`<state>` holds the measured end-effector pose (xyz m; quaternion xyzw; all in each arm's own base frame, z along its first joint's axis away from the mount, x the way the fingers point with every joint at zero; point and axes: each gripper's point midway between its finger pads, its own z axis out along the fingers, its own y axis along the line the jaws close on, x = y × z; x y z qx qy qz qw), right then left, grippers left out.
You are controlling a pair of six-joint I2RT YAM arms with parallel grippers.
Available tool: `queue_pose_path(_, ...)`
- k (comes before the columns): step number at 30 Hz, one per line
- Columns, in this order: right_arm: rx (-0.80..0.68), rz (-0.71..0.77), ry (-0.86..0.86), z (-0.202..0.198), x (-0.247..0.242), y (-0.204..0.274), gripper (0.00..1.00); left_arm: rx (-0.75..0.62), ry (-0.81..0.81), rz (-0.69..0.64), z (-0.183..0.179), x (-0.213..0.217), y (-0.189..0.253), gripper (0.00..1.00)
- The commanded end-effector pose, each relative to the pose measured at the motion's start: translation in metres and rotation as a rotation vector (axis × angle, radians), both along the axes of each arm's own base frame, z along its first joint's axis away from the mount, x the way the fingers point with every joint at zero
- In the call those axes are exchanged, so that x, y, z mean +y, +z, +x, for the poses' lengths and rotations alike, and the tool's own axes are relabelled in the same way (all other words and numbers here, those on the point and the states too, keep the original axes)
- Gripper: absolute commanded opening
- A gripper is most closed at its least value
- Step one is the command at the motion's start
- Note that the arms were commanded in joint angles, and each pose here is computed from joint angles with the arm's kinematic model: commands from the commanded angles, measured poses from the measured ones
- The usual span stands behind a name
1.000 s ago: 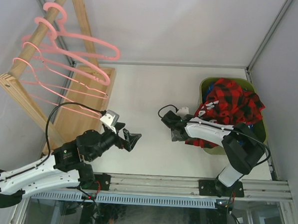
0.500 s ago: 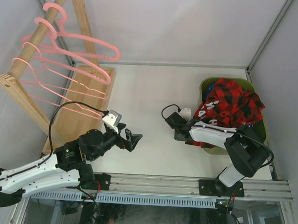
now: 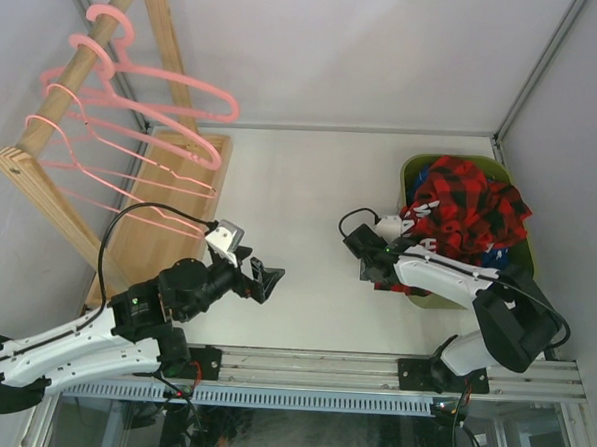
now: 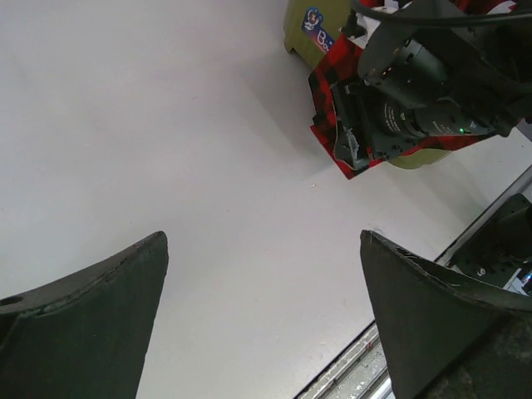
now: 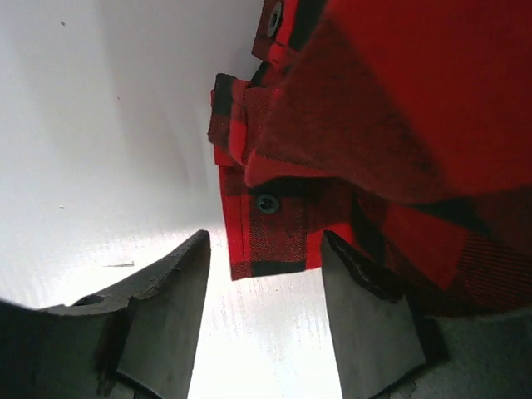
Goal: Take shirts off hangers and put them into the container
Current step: Place the shirt in the bin.
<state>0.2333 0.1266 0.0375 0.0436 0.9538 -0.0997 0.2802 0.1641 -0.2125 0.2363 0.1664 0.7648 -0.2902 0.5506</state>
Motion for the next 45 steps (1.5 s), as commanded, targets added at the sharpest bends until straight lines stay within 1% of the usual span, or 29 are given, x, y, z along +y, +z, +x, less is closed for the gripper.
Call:
queue_pose_path(1,0.061,-0.045,-0.036,-0.009,-0.013,-0.021,0.56,-0.023,0.008,-0.052,0.002,-0.001,0.018,1.0)
queue_pose_path(4,0.168,-0.034,-0.021,-0.019,-0.01,-0.046,0.56,-0.023,0.012,-0.054,0.002,-0.001,0.018,1.0)
queue_pose_path(5,0.18,-0.046,-0.018,-0.021,-0.011,-0.049,0.55,-0.023,0.013,-0.056,0.002,0.0,0.018,1.0)
queue_pose_path(7,0.17,-0.048,-0.031,-0.02,-0.012,-0.049,0.5,-0.024,0.015,-0.054,0.002,0.0,0.017,1.0)
queue_pose_path(10,0.155,0.004,-0.046,-0.017,-0.01,-0.048,0.34,-0.02,0.017,-0.05,0.002,0.001,0.015,1.0)
queue_pose_path(13,0.145,0.005,-0.031,-0.015,-0.014,-0.047,0.18,-0.018,0.017,-0.053,0.002,0.002,0.015,1.0)
queue_pose_path(15,0.145,0.017,-0.003,-0.012,-0.012,-0.046,0.01,-0.015,0.019,-0.054,0.001,0.002,0.012,1.0)
queue_pose_path(16,0.136,0.026,0.006,-0.01,-0.01,-0.044,0.0,-0.013,0.019,-0.053,0.001,0.003,0.011,1.0)
queue_pose_path(18,0.109,0.065,0.053,-0.003,0.0,-0.035,0.0,-0.012,0.019,-0.051,0.001,0.003,0.01,1.0)
queue_pose_path(20,0.053,0.112,0.124,0.005,0.019,-0.007,0.0,-0.013,0.021,-0.051,0.001,0.003,0.01,1.0)
queue_pose_path(22,-0.067,0.145,0.228,0.014,0.045,0.053,0.0,-0.014,0.026,-0.052,0.001,0.005,0.011,1.0)
queue_pose_path(24,-0.287,0.159,0.279,0.031,0.055,0.136,0.0,-0.019,0.039,-0.052,0.002,0.008,0.013,1.0)
queue_pose_path(25,-0.38,0.174,0.264,0.037,0.047,0.172,0.0,-0.021,0.044,-0.052,0.003,0.009,0.013,1.0)
queue_pose_path(27,-0.539,0.16,0.167,0.047,0.008,0.233,0.0,-0.026,0.052,-0.057,0.003,0.011,0.014,1.0)
queue_pose_path(29,-0.631,0.114,0.065,0.052,-0.04,0.272,0.0,-0.028,0.056,-0.06,0.004,0.012,0.014,1.0)
queue_pose_path(31,-0.657,0.062,-0.048,0.058,-0.088,0.282,0.0,-0.024,0.059,-0.067,0.004,0.012,0.012,1.0)
queue_pose_path(33,-0.651,0.052,-0.133,0.059,-0.119,0.285,0.0,-0.023,0.056,-0.072,0.004,0.011,0.011,1.0)
queue_pose_path(34,-0.628,0.027,-0.185,0.06,-0.135,0.277,0.0,-0.022,0.054,-0.071,0.004,0.01,0.011,1.0)
queue_pose_path(35,-0.584,-0.004,-0.234,0.06,-0.151,0.261,0.0,-0.021,0.053,-0.069,0.004,0.009,0.01,1.0)
queue_pose_path(36,-0.525,-0.004,-0.248,0.062,-0.159,0.241,0.0,-0.021,0.054,-0.069,0.004,0.009,0.01,1.0)
queue_pose_path(38,-0.357,0.052,-0.216,0.064,-0.157,0.19,0.08,-0.022,0.05,-0.072,0.004,0.007,0.011,1.0)
queue_pose_path(39,-0.277,0.076,-0.213,0.063,-0.154,0.171,0.16,-0.023,0.047,-0.072,0.004,0.006,0.011,1.0)
queue_pose_path(40,-0.227,0.082,-0.206,0.062,-0.151,0.159,0.23,-0.023,0.047,-0.071,0.004,0.006,0.012,1.0)
queue_pose_path(41,-0.209,0.079,-0.191,0.062,-0.147,0.157,0.3,-0.023,0.045,-0.067,0.004,0.006,0.012,1.0)
queue_pose_path(42,-0.233,0.071,-0.192,0.063,-0.147,0.165,0.35,-0.024,0.043,-0.062,0.004,0.006,0.012,1.0)
queue_pose_path(45,-0.433,0.102,-0.151,0.071,-0.143,0.222,0.47,-0.021,0.043,-0.047,0.004,0.006,0.009,1.0)
